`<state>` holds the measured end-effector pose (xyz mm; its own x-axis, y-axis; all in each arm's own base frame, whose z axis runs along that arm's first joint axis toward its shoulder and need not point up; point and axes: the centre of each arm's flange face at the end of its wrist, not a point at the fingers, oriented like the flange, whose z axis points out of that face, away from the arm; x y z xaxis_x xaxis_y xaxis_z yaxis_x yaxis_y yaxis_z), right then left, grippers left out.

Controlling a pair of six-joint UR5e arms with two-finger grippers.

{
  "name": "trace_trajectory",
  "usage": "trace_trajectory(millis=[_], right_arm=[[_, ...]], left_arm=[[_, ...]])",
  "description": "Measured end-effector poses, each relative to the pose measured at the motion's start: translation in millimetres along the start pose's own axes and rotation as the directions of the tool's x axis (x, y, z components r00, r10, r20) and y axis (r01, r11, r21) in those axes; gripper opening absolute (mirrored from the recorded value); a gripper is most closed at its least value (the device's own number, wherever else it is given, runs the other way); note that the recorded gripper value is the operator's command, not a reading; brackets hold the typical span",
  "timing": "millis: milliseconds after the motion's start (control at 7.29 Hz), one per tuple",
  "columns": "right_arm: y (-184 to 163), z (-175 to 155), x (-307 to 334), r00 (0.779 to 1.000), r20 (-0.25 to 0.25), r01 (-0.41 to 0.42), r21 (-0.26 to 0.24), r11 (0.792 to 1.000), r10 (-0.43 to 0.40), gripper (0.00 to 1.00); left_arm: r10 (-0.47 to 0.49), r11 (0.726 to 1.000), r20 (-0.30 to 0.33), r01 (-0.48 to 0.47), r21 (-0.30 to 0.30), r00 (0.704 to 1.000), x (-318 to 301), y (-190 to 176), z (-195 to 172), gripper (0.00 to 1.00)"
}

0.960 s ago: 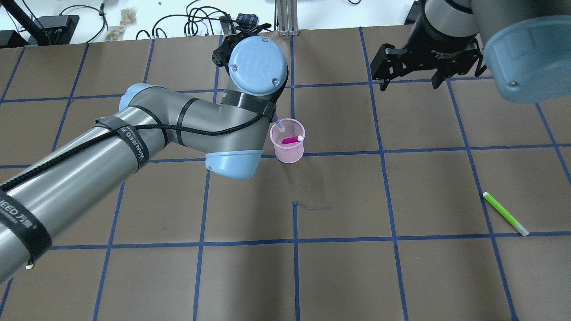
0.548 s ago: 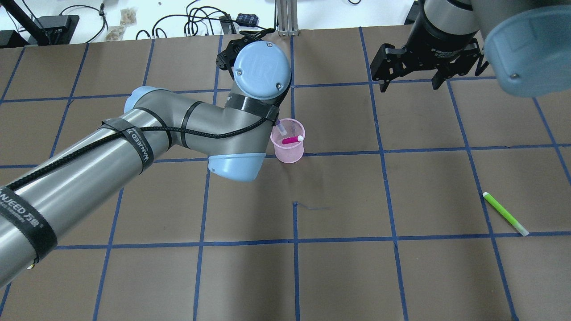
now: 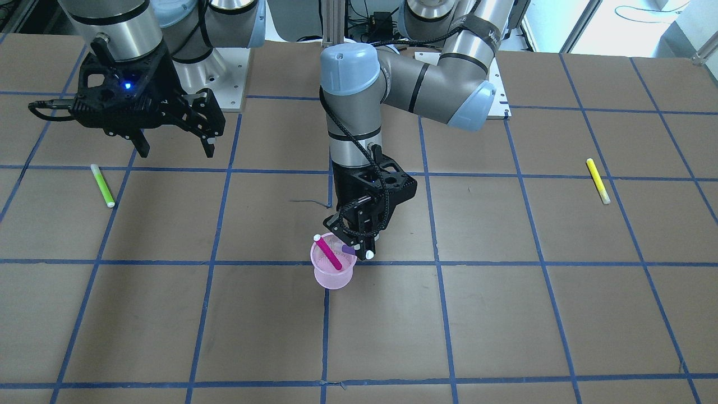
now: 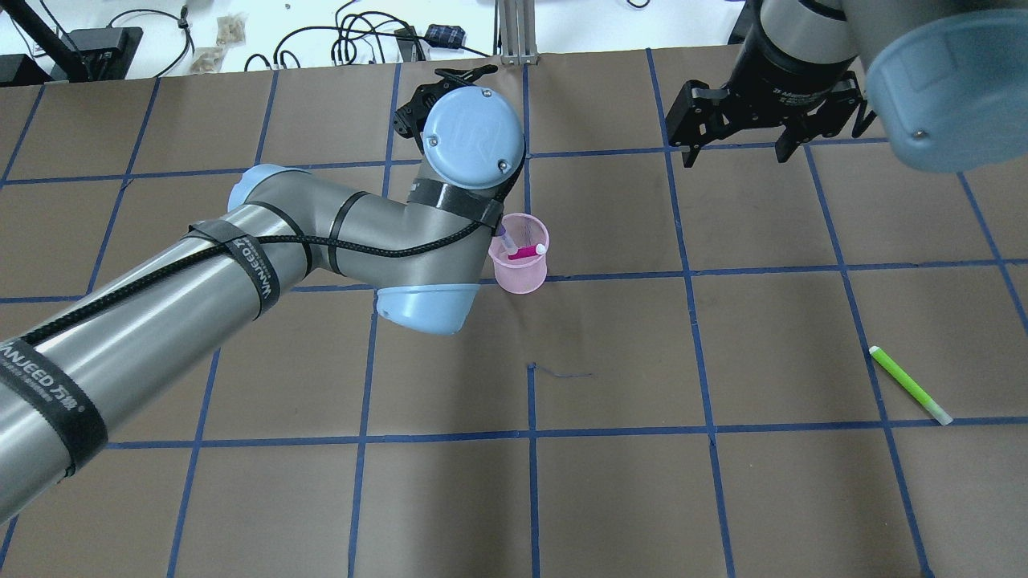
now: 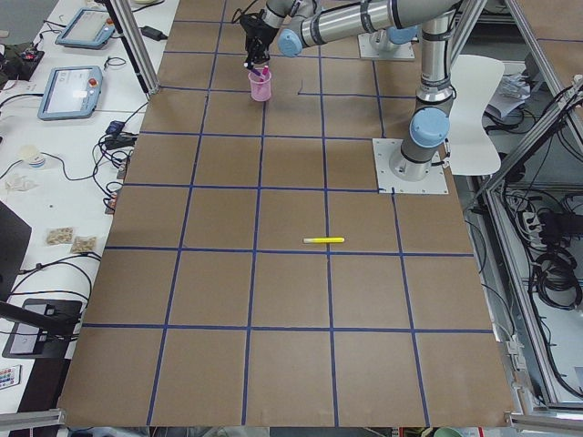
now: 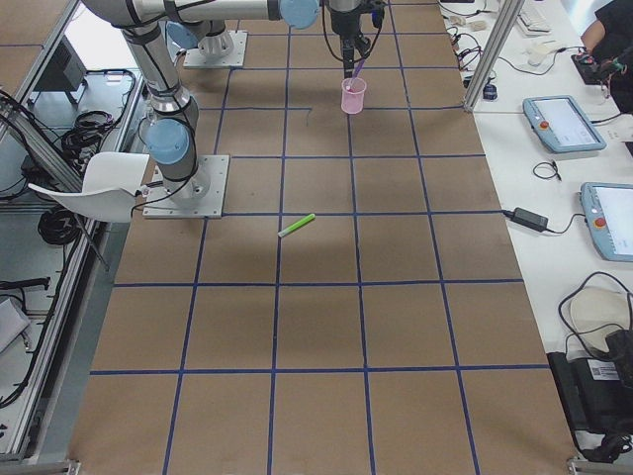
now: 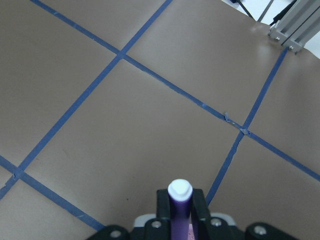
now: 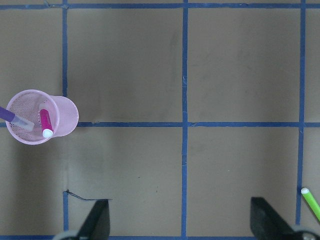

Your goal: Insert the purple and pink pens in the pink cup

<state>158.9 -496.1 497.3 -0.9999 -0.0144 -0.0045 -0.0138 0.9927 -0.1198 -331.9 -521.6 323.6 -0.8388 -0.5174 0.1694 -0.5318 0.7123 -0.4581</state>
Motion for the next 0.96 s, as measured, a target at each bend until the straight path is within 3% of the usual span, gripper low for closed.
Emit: trace_trajectory(millis=[137,274,411,685,960], right_arm=[[0.5,0.5,0.0,1.0,0.0,0.0,-0.005,1.0,0.0,1.0],[0.8,0.6,0.0,1.0,0.0,0.0,-0.007,1.0,0.0,1.0],[0.9,0.6,-0.1,1.0,0.001,0.0,-0.007,1.0,0.0,1.0],[1.0,0.9,-0.3,1.0,0.003,0.0,-0.008,1.0,0.0,1.0],[0.4,0.8,-0.5,1.0,0.005,0.0,-0.005,1.0,0.0,1.0]], left_arm=[[0.001,1.0,0.0,-0.001,-0.002,1.0,-0.1,0.7,0.6,0.0],[0.003,1.0,0.001,-0.003,-0.005,1.0,-0.6,1.6,1.4,0.11],[0.008,1.0,0.001,-0.007,-0.011,1.0,-1.3,3.3,2.6,0.45],[0.019,0.999,-0.006,-0.019,-0.038,1.0,-3.1,9.3,6.3,0.68],[0.02,0.999,-0.014,-0.02,-0.045,1.0,-3.3,10.0,4.4,0.81]])
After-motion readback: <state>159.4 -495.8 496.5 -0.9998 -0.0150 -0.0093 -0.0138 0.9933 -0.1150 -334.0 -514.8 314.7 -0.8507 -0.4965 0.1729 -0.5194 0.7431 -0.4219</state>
